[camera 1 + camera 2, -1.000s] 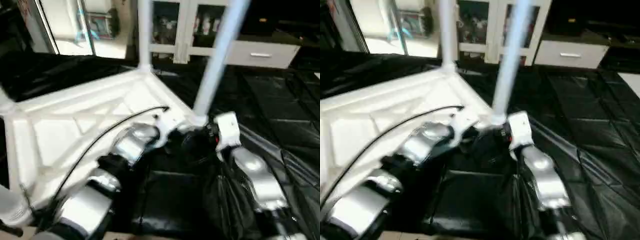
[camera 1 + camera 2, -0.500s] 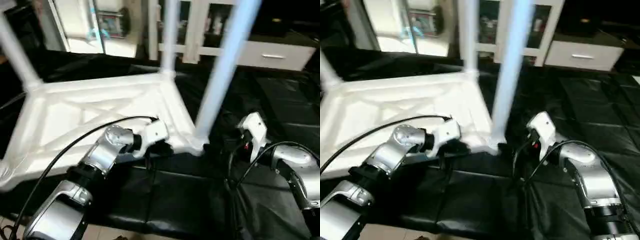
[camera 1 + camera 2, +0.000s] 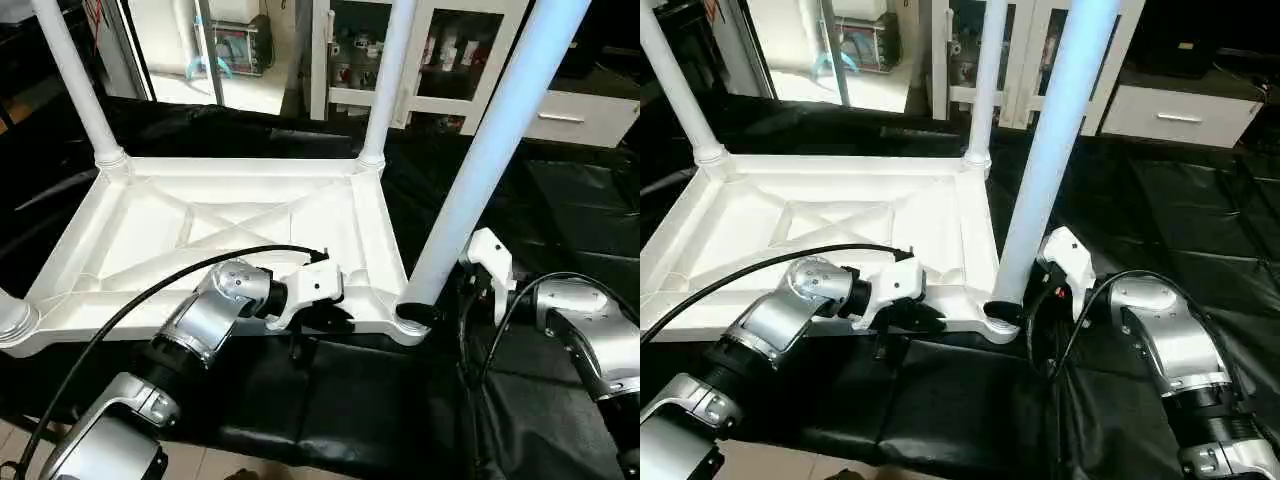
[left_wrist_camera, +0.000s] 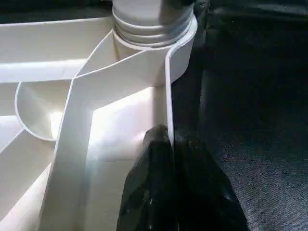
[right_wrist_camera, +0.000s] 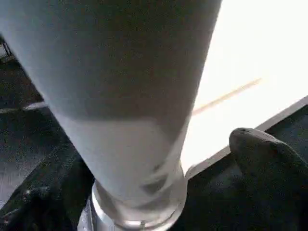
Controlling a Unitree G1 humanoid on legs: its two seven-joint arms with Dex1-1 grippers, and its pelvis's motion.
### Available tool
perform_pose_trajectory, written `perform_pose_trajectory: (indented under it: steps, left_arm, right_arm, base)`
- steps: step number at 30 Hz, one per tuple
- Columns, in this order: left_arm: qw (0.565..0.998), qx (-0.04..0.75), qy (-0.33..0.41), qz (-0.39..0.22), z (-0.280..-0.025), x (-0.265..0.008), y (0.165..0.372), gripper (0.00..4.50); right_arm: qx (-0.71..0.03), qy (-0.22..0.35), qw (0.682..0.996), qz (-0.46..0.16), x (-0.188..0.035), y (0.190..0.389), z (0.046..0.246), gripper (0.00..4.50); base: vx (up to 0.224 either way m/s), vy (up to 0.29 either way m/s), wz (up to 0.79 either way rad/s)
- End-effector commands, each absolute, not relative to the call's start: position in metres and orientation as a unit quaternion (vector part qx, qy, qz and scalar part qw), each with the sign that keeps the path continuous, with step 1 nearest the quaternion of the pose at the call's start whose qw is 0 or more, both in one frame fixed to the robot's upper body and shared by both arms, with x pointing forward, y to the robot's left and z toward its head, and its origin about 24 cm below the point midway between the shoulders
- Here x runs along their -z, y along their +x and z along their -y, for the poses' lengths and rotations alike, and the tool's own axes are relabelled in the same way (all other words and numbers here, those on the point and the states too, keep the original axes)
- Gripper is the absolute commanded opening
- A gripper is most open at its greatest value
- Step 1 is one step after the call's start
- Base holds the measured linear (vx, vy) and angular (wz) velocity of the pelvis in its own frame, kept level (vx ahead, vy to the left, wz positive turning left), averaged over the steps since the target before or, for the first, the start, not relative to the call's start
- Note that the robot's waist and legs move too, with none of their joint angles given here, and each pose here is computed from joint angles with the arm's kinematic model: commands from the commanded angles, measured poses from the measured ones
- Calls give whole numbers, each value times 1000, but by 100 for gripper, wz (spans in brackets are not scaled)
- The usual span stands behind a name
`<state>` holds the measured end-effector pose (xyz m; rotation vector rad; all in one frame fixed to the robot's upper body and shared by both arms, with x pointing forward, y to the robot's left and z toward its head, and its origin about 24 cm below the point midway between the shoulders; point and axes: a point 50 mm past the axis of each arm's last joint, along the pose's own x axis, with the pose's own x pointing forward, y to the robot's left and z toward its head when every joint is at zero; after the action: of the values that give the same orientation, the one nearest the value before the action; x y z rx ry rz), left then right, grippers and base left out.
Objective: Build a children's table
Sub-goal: Rotate leg to tighten
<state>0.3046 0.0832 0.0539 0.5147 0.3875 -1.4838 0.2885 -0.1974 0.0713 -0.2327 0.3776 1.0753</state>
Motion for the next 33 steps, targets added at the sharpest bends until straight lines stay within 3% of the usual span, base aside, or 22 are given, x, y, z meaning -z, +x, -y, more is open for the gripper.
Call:
perform_pose_trajectory:
  steps: [1, 8, 9, 24, 30, 33]
  left_arm:
    - [669, 693, 220, -155, -72, -57, 298, 0]
    - [668, 692, 223, -159, -73, -57, 297, 0]
    - [668, 692, 223, -160, -74, -57, 297, 0]
    - [663, 693, 227, -168, -75, -55, 295, 0]
    - [659, 696, 228, -174, -75, -54, 294, 0]
    - [668, 686, 227, -178, -75, -53, 296, 0]
  right_arm:
    - [-523, -124, 823, -184, -74, 290, 195, 448]
    - [-552, -125, 799, -203, -70, 286, 196, 403]
    - [-553, -125, 798, -204, -70, 286, 196, 380]
    - [-566, -121, 789, -205, -67, 287, 194, 268]
    - [-569, -118, 787, -209, -64, 286, 195, 256]
    - [-540, -105, 809, -208, -61, 289, 195, 253]
  base:
    - [0, 0, 0]
    - [0, 0, 0]
    - [0, 0, 0]
    - [0, 0, 0]
    - [0, 0, 0]
    - [0, 0, 0]
